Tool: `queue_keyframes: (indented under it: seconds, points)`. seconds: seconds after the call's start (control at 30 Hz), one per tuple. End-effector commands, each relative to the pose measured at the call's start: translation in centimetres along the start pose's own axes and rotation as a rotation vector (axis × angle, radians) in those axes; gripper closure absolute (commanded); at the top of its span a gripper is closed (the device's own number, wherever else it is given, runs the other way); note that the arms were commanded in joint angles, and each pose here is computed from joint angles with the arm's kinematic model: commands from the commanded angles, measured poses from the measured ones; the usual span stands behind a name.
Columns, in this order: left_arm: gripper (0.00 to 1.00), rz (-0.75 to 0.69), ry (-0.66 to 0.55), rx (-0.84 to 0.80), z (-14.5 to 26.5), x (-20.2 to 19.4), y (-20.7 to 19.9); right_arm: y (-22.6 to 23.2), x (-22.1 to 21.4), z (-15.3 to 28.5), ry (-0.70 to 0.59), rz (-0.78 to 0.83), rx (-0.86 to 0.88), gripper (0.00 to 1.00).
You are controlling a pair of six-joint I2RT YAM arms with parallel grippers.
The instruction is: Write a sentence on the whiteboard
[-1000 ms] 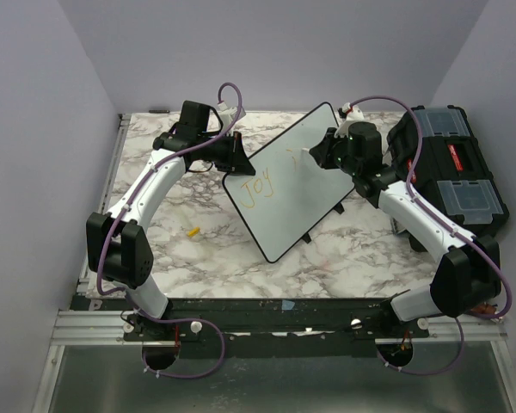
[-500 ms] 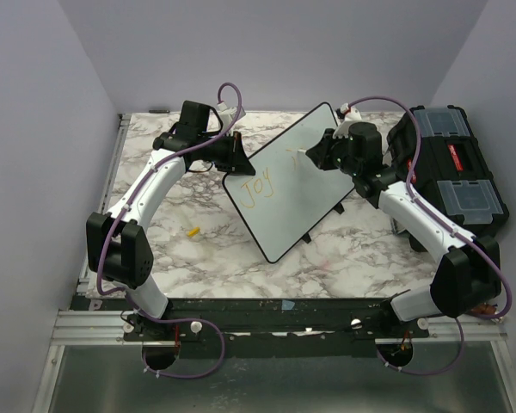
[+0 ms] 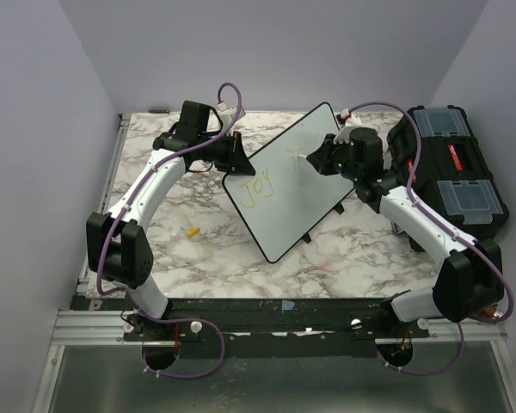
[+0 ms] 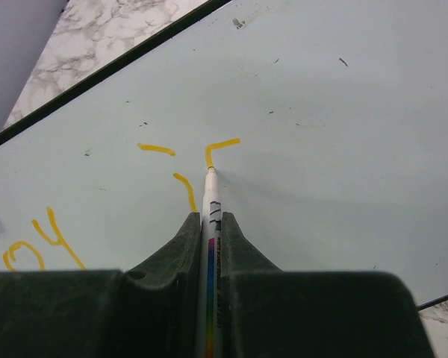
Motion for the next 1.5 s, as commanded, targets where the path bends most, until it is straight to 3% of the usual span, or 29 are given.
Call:
queue_keyframes:
  seconds: [0.0,0.83,1.47]
  points:
    - [1.00,-0.139,-0.084,0.004,1.1,2.2,-1.0,-0.9,-2.0,0.1,0.070,0.002,-0.036,0.99]
    - [1.00,-0.139,-0.085,0.003,1.1,2.3,-1.1,-1.9,-1.4,0.4,0.039,0.021,-0.140,0.99]
    - [1.00,-0.142,-0.090,0.001,1.4,2.3,-1.3,-1.0,-2.9,1.1,0.112,0.008,-0.031,0.99]
Point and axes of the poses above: each gripper's point midway between its finger pads, its own z axis back along the fingers, its own y axis along the line the jaws close on, x = y × z, the point moved 7 cm from there along z, back along the fingers, and after that the axes turned 8 degrees about -z, right-handed, at the moved point
